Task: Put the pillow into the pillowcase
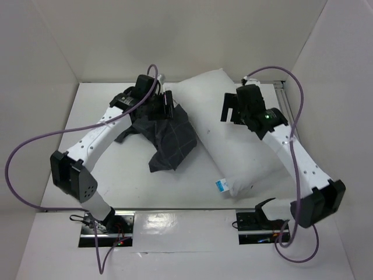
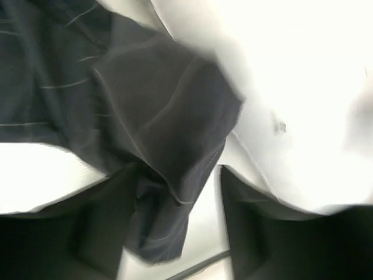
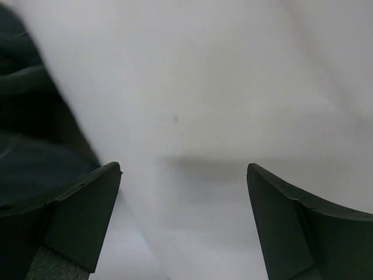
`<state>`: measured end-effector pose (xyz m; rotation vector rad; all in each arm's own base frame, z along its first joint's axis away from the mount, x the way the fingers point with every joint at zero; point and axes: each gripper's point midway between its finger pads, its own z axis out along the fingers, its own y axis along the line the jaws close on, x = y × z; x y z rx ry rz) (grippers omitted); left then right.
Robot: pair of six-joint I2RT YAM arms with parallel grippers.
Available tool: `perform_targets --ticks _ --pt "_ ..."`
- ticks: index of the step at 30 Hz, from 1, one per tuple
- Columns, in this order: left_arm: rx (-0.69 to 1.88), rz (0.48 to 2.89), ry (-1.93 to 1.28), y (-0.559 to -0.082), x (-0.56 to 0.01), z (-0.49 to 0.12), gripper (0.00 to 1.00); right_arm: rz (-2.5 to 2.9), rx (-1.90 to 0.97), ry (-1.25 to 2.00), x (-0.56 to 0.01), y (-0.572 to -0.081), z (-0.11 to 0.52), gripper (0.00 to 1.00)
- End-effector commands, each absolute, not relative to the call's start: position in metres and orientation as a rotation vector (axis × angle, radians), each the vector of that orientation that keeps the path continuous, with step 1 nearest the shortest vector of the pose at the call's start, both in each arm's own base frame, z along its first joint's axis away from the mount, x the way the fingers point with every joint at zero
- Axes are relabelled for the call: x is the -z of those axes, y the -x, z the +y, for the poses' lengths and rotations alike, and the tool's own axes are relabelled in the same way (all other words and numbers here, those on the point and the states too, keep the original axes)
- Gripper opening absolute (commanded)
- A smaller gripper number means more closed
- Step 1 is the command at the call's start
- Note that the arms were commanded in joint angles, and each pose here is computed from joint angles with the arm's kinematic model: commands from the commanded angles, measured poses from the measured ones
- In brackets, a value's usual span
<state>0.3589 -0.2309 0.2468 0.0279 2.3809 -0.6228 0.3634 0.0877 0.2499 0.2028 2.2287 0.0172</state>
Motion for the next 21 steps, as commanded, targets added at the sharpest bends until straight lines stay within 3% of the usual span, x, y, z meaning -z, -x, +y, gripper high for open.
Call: perform_targets --ticks 1,4,6,12,15,21 --pt "0.454 2.438 0.037 -0.367 -0.244 -0.206 0.74 2.206 -0.236 -0.129 -0.256 -0.33 0.127 0.96" --pt "0.364 2.478 0.135 -0.35 -0.224 -0.186 0.95 2.248 -0.261 -0.145 -0.233 -0.308 0.131 0.96" --pt "0.373 2.527 0.166 -0.321 -0.204 -0.18 0.95 2.242 -0.269 -0.156 -0.227 -0.305 0.13 0.97" --pt "0.589 2.608 0.221 -0.268 -0.159 -0.213 0.78 2.313 -0.203 -0.133 -0.2 -0.31 0.129 0.98" --pt "0.577 2.609 0.275 -0.248 -0.149 -0.222 0.75 2.315 -0.18 -0.127 -0.202 -0.314 0.128 0.98" --pt "0.748 2.587 0.027 -0.194 -0.127 -0.276 0.71 2.307 -0.174 -0.128 -0.203 -0.317 0.126 0.99"
